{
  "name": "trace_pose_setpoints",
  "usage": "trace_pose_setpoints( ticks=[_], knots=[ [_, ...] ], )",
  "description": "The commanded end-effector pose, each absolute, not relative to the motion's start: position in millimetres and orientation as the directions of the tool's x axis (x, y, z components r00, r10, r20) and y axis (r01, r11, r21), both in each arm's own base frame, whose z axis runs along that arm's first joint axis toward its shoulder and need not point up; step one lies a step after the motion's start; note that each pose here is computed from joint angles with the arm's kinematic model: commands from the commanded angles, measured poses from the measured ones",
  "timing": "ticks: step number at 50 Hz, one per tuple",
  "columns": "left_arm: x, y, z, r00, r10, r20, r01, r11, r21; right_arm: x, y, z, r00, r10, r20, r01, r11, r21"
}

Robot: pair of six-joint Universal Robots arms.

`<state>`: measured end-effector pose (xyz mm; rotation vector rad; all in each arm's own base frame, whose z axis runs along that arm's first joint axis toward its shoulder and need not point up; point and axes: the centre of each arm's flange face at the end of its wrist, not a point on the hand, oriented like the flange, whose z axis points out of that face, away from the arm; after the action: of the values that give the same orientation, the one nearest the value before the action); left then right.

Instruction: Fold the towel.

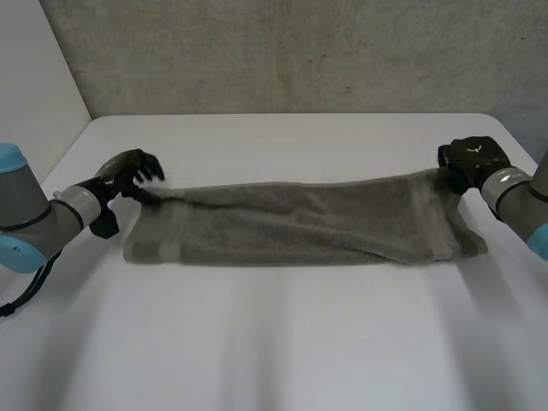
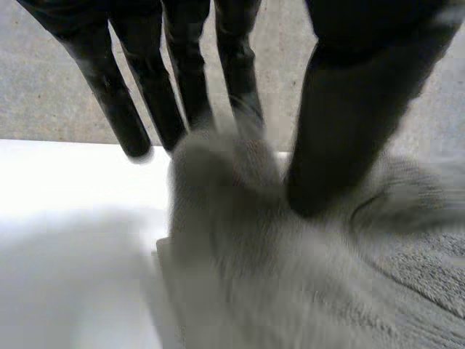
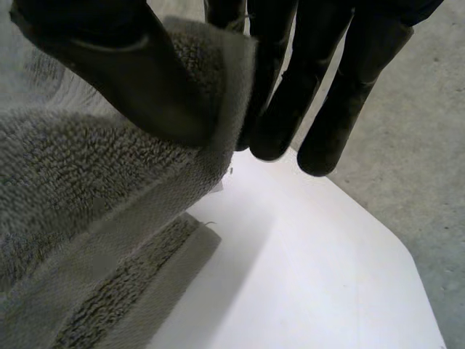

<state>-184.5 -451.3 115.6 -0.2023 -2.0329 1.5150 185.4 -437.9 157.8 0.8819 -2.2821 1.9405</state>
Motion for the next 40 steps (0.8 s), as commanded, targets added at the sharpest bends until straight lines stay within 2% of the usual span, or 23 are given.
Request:
trace_pose_setpoints(
  ticks=[1, 4, 6, 9, 10, 11, 12, 13, 17, 20, 22, 23, 24, 25, 26, 27, 29, 30, 32, 35, 40],
  knots=[
    [-189.7, -449.5, 121.6, -0.809, 0.460, 0.366, -0.223, 0.335, -0.915, 187.3, -436.8, 157.1, -0.841, -0.407, 0.357, -0.419, 0.073, -0.905],
    [-191.8, -447.7, 133.5, -0.807, 0.471, 0.356, -0.221, 0.319, -0.922, 186.8, -436.2, 174.6, -0.863, -0.392, 0.320, -0.371, 0.059, -0.927],
    [-191.8, -446.2, 145.5, -0.807, 0.478, 0.347, -0.221, 0.300, -0.928, 182.9, -431.9, 210.5, -0.893, -0.362, 0.267, -0.293, 0.018, -0.956],
    [-191.6, -436.7, 171.3, -0.808, 0.495, 0.319, -0.212, 0.260, -0.942, 182.0, -426.5, 228.7, -0.903, -0.351, 0.246, -0.260, -0.008, -0.966],
    [-190.9, -429.6, 186.4, -0.808, 0.503, 0.305, -0.212, 0.235, -0.949, 181.1, -419.0, 246.5, -0.910, -0.342, 0.236, -0.237, -0.040, -0.971],
    [-190.9, -429.5, 186.5, -0.808, 0.503, 0.305, -0.212, 0.235, -0.949, 179.9, -411.1, 261.1, -0.913, -0.336, 0.233, -0.220, -0.076, -0.973],
    [-190.1, -420.4, 201.2, -0.808, 0.509, 0.296, -0.212, 0.216, -0.953, 179.9, -411.0, 261.2, -0.913, -0.336, 0.233, -0.220, -0.076, -0.973],
    [-188.7, -411.6, 214.2, -0.809, 0.515, 0.282, -0.212, 0.192, -0.958, 178.9, -402.3, 274.6, -0.914, -0.326, 0.240, -0.214, -0.116, -0.970],
    [-186.5, -393.8, 229.3, -0.814, 0.525, 0.247, -0.203, 0.142, -0.969, 178.4, -382.2, 284.8, -0.911, -0.325, 0.253, -0.218, -0.142, -0.966],
    [-187.7, -375.6, 228.9, -0.821, 0.534, 0.201, -0.167, 0.110, -0.980, 179.0, -364.6, 278.2, -0.901, -0.348, 0.260, -0.235, -0.113, -0.965],
    [-188.1, -367.5, 223.8, -0.826, 0.537, 0.171, -0.138, 0.102, -0.985, 178.3, -348.8, 253.1, -0.875, -0.401, 0.272, -0.279, -0.043, -0.959],
    [-188.5, -359.7, 214.2, -0.831, 0.539, 0.140, -0.098, 0.106, -0.990, 178.2, -348.7, 253.0, -0.875, -0.401, 0.272, -0.279, -0.043, -0.959],
    [-188.2, -353.2, 203.1, -0.836, 0.540, 0.097, -0.046, 0.107, -0.993, 175.1, -343.0, 238.7, -0.862, -0.416, 0.290, -0.313, -0.014, -0.950],
    [-188.2, -353.1, 203.0, -0.836, 0.540, 0.097, -0.046, 0.107, -0.993, 175.0, -343.0, 238.6, -0.862, -0.417, 0.290, -0.314, -0.013, -0.949],
    [-188.1, -347.9, 193.0, -0.837, 0.545, 0.042, 0.015, 0.100, -0.995, 168.6, -338.2, 222.4, -0.847, -0.424, 0.320, -0.361, 0.018, -0.932],
    [-188.1, -347.8, 192.9, -0.837, 0.545, 0.042, 0.016, 0.100, -0.995, 168.5, -338.1, 222.2, -0.847, -0.424, 0.320, -0.361, 0.019, -0.932],
    [-188.2, -340.4, 168.7, -0.828, 0.559, -0.053, 0.134, 0.104, -0.986, 156.1, -333.0, 192.4, -0.814, -0.436, 0.383, -0.457, 0.074, -0.886],
    [-188.2, -340.4, 168.6, -0.828, 0.559, -0.054, 0.134, 0.104, -0.985, 156.0, -333.0, 192.3, -0.814, -0.436, 0.384, -0.457, 0.074, -0.886],
    [-186.3, -341.2, 146.1, -0.813, 0.569, -0.124, 0.226, 0.112, -0.968, 148.7, -337.1, 162.3, -0.790, -0.453, 0.413, -0.511, 0.114, -0.852],
    [-184.0, -345.5, 129.3, -0.813, 0.561, -0.156, 0.269, 0.125, -0.955, 146.0, -340.0, 151.3, -0.780, -0.453, 0.432, -0.533, 0.120, -0.837],
    [-180.7, -357.1, 112.5, -0.838, 0.521, -0.162, 0.279, 0.153, -0.948, 141.2, -349.4, 127.4, -0.772, -0.456, 0.443, -0.551, 0.133, -0.824]
  ],
)
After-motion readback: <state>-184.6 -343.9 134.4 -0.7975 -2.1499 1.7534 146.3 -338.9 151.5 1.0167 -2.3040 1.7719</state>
